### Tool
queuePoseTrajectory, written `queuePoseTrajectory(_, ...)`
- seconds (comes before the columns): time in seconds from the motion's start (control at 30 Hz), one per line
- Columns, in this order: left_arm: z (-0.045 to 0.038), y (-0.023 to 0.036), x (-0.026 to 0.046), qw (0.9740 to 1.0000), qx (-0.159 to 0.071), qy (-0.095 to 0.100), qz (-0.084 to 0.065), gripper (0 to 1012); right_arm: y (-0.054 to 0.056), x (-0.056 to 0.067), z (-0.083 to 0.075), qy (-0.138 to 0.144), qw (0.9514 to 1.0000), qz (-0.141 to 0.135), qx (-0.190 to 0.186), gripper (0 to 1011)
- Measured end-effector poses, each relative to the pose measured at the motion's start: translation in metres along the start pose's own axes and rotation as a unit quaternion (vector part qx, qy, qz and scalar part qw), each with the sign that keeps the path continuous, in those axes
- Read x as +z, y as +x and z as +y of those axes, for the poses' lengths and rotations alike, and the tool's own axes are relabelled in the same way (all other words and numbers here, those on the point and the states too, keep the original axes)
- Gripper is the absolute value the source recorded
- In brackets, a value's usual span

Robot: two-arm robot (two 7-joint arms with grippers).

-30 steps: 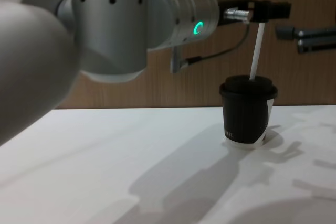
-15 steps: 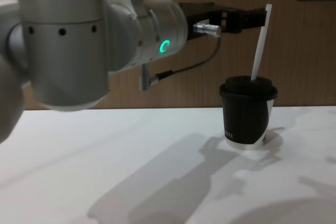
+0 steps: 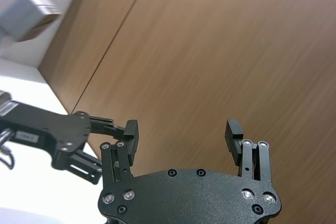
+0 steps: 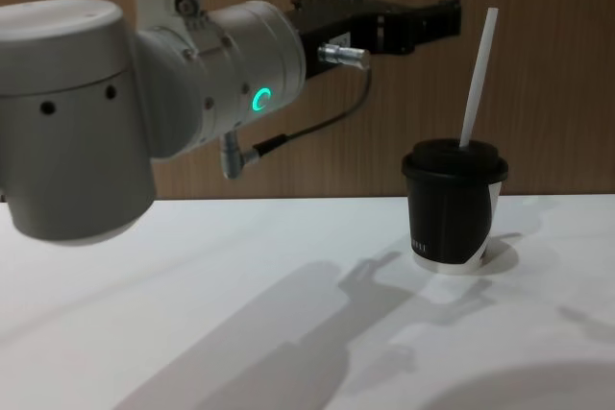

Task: Pick up the straw with one hand, pass it to the other hand, and insert it into the cup.

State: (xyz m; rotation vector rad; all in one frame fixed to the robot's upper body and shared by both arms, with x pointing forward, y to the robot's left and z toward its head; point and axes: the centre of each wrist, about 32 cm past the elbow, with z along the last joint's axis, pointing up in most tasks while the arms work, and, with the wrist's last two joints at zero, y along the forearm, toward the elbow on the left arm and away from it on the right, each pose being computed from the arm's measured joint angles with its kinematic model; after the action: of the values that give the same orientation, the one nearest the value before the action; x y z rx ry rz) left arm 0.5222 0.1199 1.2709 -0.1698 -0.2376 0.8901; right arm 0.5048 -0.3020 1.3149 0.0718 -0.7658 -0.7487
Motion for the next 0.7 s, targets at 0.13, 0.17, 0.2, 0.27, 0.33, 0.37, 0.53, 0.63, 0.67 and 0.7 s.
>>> queuePoseTrajectory(0.13,0.0062,0.0007,-0.0025,0.9999,0.003,-0.017,0.001,1003,-0.002,0.002,0.001,-0.009,0.9997,0.018,-0.011,1001)
queuePoseTrajectory(0.17,0.0062,0.0007,-0.0025,0.9999,0.003,-0.017,0.001,1003,-0.003,0.005,0.002,-0.016,0.9990,0.035,-0.021,1001)
queuePoseTrajectory(0.2,0.0071,0.0008,-0.0028,0.9998,0.003,-0.021,0.000,1003,-0.004,0.006,0.003,-0.019,0.9987,0.040,-0.024,1001)
queuePoseTrajectory(0.27,0.0095,0.0011,-0.0033,0.9995,0.005,-0.031,0.000,1003,-0.006,0.008,0.004,-0.028,0.9975,0.056,-0.032,1001)
queuePoseTrajectory(0.33,0.0120,0.0014,-0.0040,0.9992,0.007,-0.040,-0.002,1003,-0.008,0.010,0.005,-0.036,0.9964,0.067,-0.037,1001)
queuePoseTrajectory(0.37,0.0131,0.0015,-0.0043,0.9991,0.008,-0.042,-0.002,1003,-0.008,0.010,0.005,-0.038,0.9960,0.070,-0.040,1001)
queuePoseTrajectory(0.53,0.0178,0.0020,-0.0045,0.9980,0.014,-0.061,-0.008,1003,-0.014,0.015,0.008,-0.064,0.9910,0.104,-0.055,1001)
queuePoseTrajectory(0.63,0.0197,0.0025,-0.0043,0.9975,0.018,-0.067,-0.010,1002,-0.017,0.018,0.009,-0.081,0.9873,0.122,-0.062,1001)
queuePoseTrajectory(0.67,0.0204,0.0028,-0.0041,0.9973,0.020,-0.069,-0.012,1003,-0.018,0.019,0.010,-0.091,0.9849,0.132,-0.066,1001)
queuePoseTrajectory(0.7,0.0206,0.0030,-0.0039,0.9972,0.021,-0.071,-0.013,1003,-0.019,0.020,0.010,-0.095,0.9839,0.136,-0.067,1001)
